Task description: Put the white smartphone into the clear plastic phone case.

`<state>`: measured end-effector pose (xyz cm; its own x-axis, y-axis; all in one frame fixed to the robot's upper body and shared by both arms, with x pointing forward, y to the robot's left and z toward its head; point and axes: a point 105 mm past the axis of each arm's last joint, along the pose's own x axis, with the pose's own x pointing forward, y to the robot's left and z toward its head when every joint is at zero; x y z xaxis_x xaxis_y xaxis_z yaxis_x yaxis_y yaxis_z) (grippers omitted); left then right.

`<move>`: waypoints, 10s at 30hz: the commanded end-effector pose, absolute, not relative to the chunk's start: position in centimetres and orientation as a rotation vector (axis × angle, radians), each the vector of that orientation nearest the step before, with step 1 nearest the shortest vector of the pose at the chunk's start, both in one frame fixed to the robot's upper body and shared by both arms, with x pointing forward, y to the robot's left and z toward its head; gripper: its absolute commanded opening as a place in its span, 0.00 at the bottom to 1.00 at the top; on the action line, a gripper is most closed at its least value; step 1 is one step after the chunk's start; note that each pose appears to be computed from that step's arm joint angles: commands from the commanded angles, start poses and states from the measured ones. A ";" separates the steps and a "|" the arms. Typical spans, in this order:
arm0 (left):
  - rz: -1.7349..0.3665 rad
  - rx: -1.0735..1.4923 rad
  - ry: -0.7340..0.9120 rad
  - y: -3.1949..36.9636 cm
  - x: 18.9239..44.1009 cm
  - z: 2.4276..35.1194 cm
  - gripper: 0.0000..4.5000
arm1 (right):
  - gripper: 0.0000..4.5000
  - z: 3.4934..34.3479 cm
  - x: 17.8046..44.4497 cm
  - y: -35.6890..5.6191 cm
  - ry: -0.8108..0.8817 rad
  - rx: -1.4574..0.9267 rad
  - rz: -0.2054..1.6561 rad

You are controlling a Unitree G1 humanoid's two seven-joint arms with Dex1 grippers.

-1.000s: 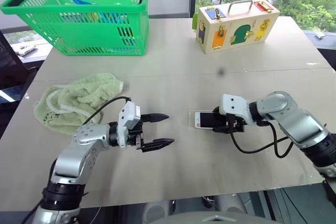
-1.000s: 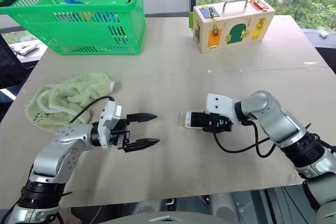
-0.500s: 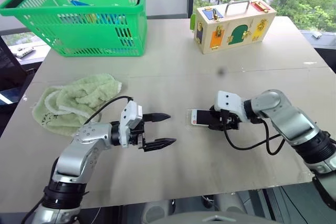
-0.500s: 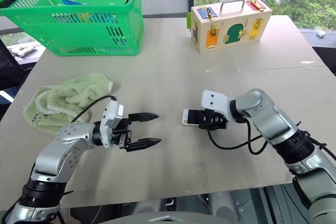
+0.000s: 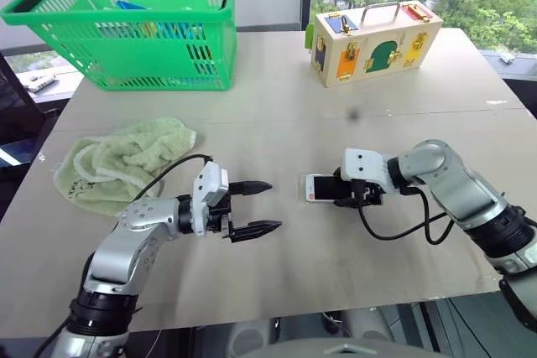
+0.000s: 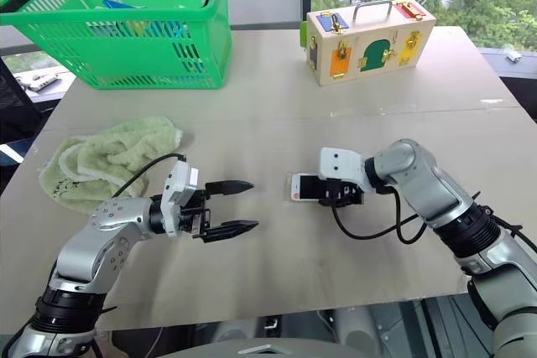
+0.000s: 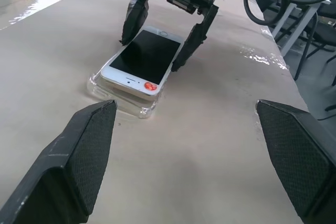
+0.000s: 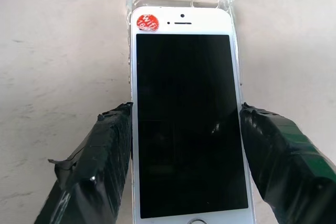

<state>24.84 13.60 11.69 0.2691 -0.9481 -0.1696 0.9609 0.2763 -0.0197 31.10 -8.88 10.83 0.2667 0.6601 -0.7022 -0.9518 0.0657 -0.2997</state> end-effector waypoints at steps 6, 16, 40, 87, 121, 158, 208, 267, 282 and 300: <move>-1.305 0.124 0.123 13.3 24.6 12.5 0.97 | 0.61 8.2 31.1 -10.2 0.616 -0.758 1.227; -1.311 0.123 0.119 13.1 24.6 12.6 0.97 | 0.61 7.3 31.6 -10.4 0.650 -0.749 1.194; -1.315 0.122 0.121 12.5 24.4 12.5 0.97 | 0.61 5.3 30.2 -9.1 0.719 -0.584 1.220; -1.284 0.106 0.146 14.8 24.0 11.7 0.38 | 0.00 12.2 31.4 -4.7 0.285 -0.441 1.296; -1.174 0.122 0.146 14.7 24.3 11.7 0.02 | 0.00 11.9 30.7 -3.8 0.205 -0.480 1.314; -1.132 0.313 0.280 11.1 29.5 7.9 0.02 | 0.00 10.3 28.6 -8.4 0.394 -0.805 1.122; -1.094 0.297 0.272 12.3 30.4 8.2 0.02 | 0.00 13.1 31.8 -9.1 0.232 -0.702 0.970; -1.228 0.269 0.306 10.4 29.8 8.0 0.02 | 0.00 5.2 31.0 -9.2 0.788 -0.414 0.998; -1.215 0.262 0.310 10.2 29.8 7.7 0.02 | 0.00 5.1 32.4 -8.9 0.667 -0.348 1.053; -1.217 0.251 0.317 10.2 29.9 7.3 0.02 | 0.00 4.3 29.3 -11.7 0.837 -0.518 1.104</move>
